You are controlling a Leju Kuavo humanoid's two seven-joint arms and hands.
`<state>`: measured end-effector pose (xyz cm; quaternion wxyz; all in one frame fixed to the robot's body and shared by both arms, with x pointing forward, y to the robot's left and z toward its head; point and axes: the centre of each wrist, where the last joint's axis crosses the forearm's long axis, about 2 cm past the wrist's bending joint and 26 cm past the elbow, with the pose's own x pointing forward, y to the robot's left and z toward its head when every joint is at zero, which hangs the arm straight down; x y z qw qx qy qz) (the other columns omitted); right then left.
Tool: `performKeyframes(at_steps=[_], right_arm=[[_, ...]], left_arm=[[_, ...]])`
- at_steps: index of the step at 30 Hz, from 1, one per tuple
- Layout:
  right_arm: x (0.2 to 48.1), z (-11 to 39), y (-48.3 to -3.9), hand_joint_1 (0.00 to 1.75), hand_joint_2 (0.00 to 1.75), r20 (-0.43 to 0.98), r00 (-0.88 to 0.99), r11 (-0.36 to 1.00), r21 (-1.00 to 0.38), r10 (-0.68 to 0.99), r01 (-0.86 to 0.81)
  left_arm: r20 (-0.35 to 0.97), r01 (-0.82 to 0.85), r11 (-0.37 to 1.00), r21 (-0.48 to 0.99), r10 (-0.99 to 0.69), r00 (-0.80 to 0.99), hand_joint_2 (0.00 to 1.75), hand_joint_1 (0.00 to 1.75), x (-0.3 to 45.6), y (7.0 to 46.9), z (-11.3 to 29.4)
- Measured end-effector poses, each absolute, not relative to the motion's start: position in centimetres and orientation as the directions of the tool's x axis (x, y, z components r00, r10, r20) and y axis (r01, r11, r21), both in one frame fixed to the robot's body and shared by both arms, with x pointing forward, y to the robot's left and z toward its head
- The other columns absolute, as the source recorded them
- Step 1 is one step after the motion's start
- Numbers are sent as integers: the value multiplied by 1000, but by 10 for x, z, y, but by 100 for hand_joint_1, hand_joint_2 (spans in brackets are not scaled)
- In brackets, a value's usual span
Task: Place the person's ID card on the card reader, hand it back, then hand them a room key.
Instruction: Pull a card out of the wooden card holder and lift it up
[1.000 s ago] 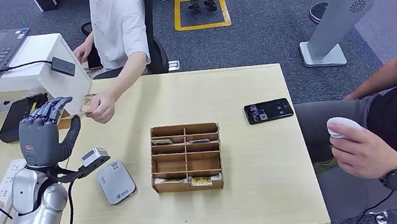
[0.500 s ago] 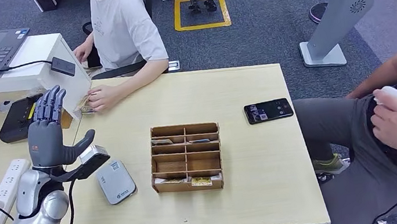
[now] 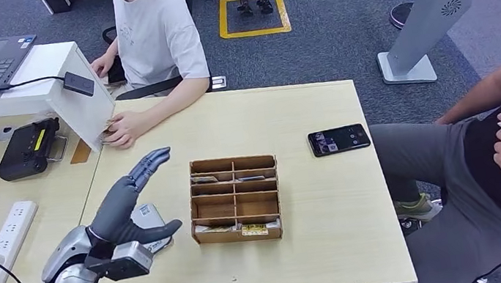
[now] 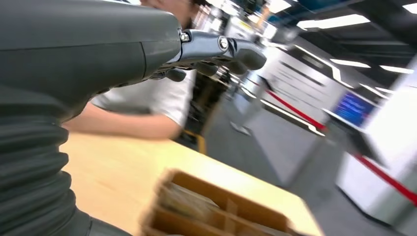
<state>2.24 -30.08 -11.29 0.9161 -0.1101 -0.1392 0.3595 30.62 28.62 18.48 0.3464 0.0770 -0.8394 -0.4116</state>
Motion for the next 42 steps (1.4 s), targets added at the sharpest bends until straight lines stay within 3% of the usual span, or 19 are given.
performKeyframes(at_steps=[3,11,42], right_arm=[[21,-113,-300,0,0,171,695,708,-306,699,-637],[21,-113,-300,0,0,161,703,713,-302,693,-633],[21,-113,-300,0,0,159,708,716,-301,689,-630]], left_arm=[[489,209,596,775,-356,-797,175,0,283,265,180],[371,154,484,862,-394,-841,175,0,248,247,152],[377,189,437,879,-397,-837,175,0,239,247,144]])
